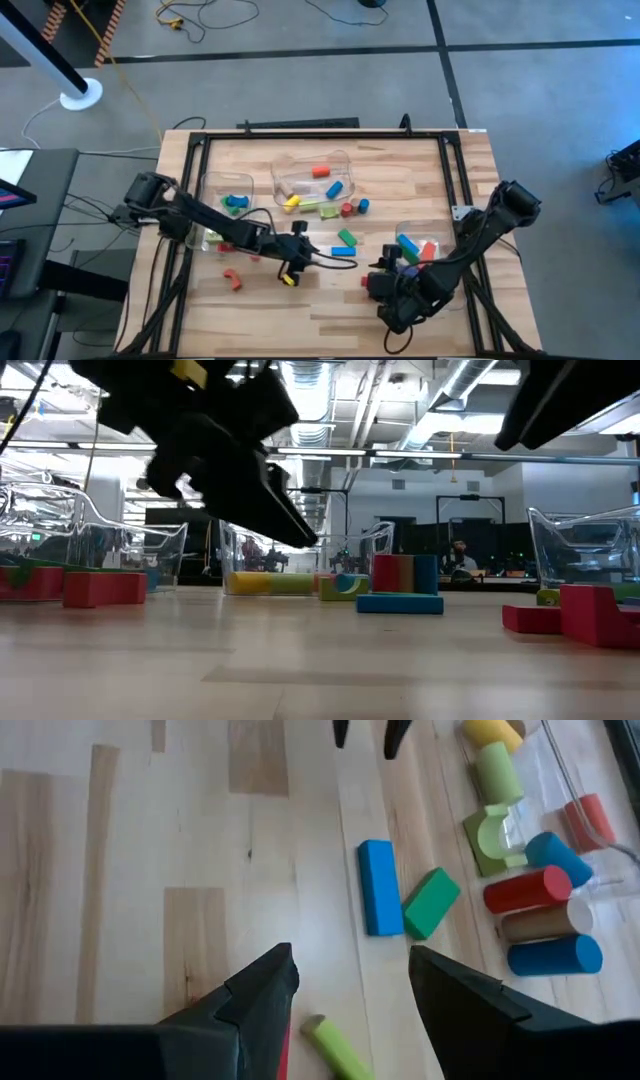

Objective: Sort blocks by size
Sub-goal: Put the red arch block into the left transparent bin

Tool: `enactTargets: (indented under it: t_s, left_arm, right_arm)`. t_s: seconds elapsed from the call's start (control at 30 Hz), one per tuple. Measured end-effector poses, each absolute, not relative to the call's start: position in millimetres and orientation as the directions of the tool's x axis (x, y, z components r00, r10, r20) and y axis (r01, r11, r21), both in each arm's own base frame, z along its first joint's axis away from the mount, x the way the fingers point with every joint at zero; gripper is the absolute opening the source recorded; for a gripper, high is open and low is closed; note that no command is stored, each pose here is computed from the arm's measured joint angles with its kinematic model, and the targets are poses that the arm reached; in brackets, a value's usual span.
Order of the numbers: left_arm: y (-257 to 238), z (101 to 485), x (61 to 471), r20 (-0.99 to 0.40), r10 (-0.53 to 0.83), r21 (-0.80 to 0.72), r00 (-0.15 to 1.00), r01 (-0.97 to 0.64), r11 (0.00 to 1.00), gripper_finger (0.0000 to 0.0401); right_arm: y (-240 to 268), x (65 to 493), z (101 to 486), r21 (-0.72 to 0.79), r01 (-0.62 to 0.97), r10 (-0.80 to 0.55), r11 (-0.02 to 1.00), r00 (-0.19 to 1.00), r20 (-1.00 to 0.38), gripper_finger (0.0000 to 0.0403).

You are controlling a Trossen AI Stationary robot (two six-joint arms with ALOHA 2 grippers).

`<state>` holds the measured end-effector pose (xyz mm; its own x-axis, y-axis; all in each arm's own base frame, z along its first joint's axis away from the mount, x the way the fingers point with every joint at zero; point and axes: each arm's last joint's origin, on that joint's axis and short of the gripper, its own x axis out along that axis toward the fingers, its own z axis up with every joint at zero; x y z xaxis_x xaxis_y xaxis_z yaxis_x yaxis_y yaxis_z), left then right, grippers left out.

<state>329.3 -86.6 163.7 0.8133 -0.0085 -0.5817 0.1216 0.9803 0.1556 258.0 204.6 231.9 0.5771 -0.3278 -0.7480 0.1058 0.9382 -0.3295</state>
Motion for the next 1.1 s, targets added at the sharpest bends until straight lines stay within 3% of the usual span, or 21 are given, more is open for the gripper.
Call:
enactTargets:
  t_s: [0.2, 0.37, 0.8, 1.1]
  left_arm:
    - [-84.7, 159.4, 339.9, -0.602, -0.003, 0.166, 0.799, 0.129, 0.978, 0.0149]
    - [-85.8, 158.1, 339.1, -0.617, -0.084, 0.109, 0.782, 0.191, 0.976, 0.0149]
    - [-90.4, 157.9, 337.9, -0.616, -0.105, 0.089, 0.781, 0.201, 0.976, 0.0149]
    - [-102.3, 157.3, 333.9, -0.623, -0.131, 0.088, 0.771, 0.236, 0.968, 0.0149]
  right_arm:
    - [209.2, 251.0, 231.3, -0.311, 0.13, -0.328, 0.942, 0.57, -0.754, 0.0235]
    - [215.7, 245.3, 231.1, -0.283, 0.139, -0.31, 0.949, 0.575, -0.757, 0.0235]
    - [226.1, 251.6, 229.0, -0.084, 0.126, -0.14, 0.989, 0.557, -0.819, 0.0217]
    - [220.4, 278.9, 177.4, -0.057, 0.104, -0.09, 0.993, 0.346, -0.934, 0.021]
